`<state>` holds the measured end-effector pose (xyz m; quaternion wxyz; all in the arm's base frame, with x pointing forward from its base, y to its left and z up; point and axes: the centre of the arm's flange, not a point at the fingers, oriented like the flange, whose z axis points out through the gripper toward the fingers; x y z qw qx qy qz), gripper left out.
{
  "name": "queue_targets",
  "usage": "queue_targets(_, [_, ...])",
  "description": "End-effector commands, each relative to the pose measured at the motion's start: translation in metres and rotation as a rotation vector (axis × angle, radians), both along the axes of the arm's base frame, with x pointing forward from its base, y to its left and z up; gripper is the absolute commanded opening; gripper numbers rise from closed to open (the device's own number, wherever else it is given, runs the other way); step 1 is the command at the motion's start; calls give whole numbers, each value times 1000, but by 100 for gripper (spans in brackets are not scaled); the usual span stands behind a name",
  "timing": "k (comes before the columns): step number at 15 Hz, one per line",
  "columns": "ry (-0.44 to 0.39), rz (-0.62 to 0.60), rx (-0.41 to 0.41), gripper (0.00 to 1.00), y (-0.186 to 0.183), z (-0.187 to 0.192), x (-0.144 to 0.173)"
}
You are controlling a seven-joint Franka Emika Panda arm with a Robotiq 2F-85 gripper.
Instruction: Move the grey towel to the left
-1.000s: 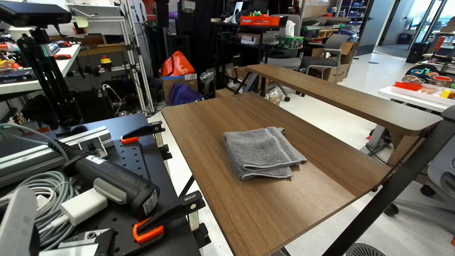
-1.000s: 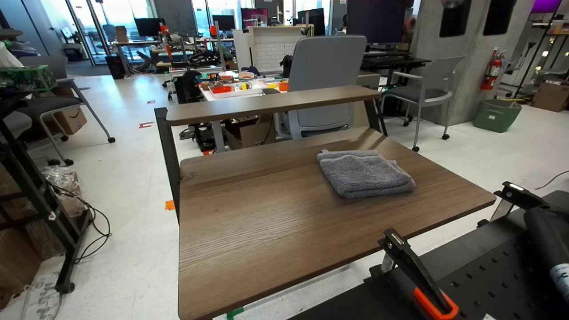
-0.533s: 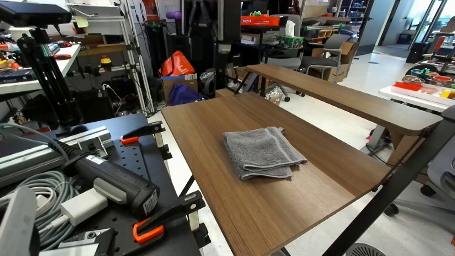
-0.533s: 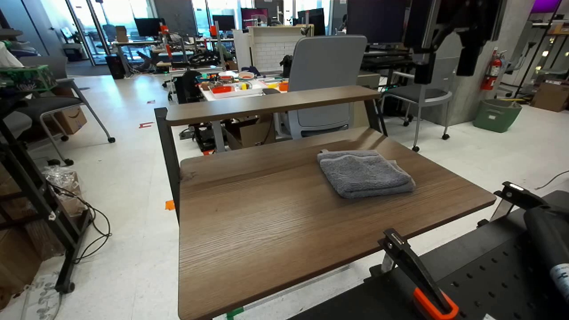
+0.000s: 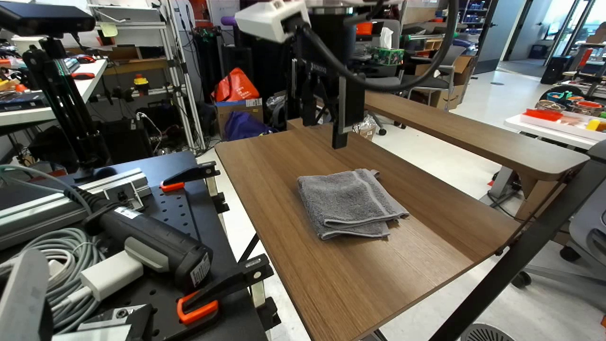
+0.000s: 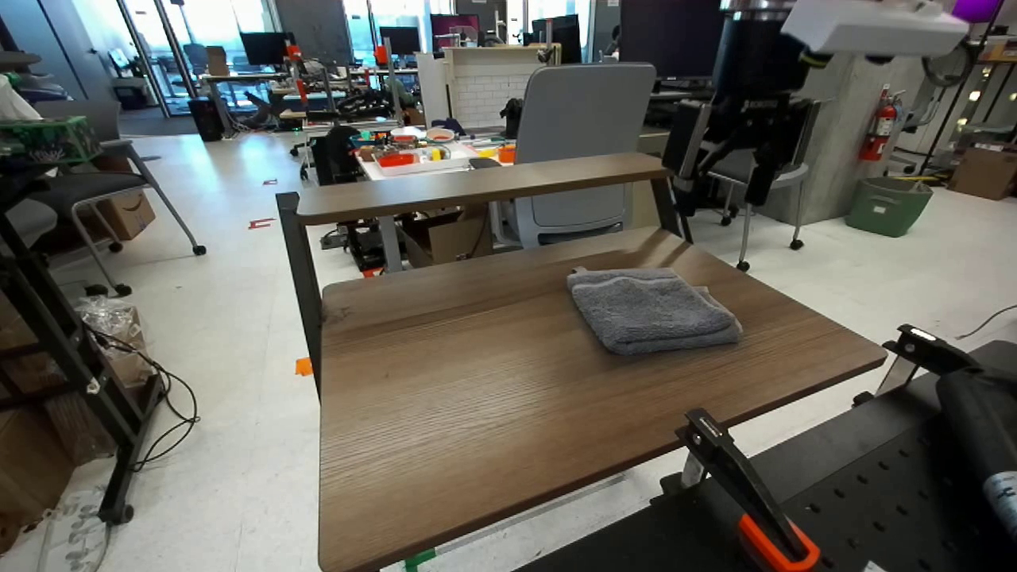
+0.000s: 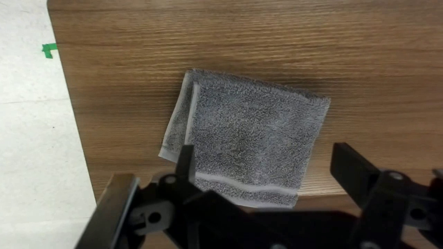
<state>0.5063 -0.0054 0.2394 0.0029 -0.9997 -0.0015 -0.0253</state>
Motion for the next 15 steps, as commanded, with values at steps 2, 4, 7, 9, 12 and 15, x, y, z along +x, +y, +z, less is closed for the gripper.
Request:
queue_targets(2, [-38, -10, 56, 100, 0, -52, 24])
queue_targets(4, [-31, -20, 64, 100, 1, -68, 28])
queue_targets(7, [-8, -28, 74, 100, -2, -86, 32])
queue_targets(9, [6, -53, 89, 100, -12, -97, 34])
queue_targets(12, [19, -79, 94, 100, -20, -113, 39])
queue_targets(15, [38, -85, 100, 100, -23, -131, 47])
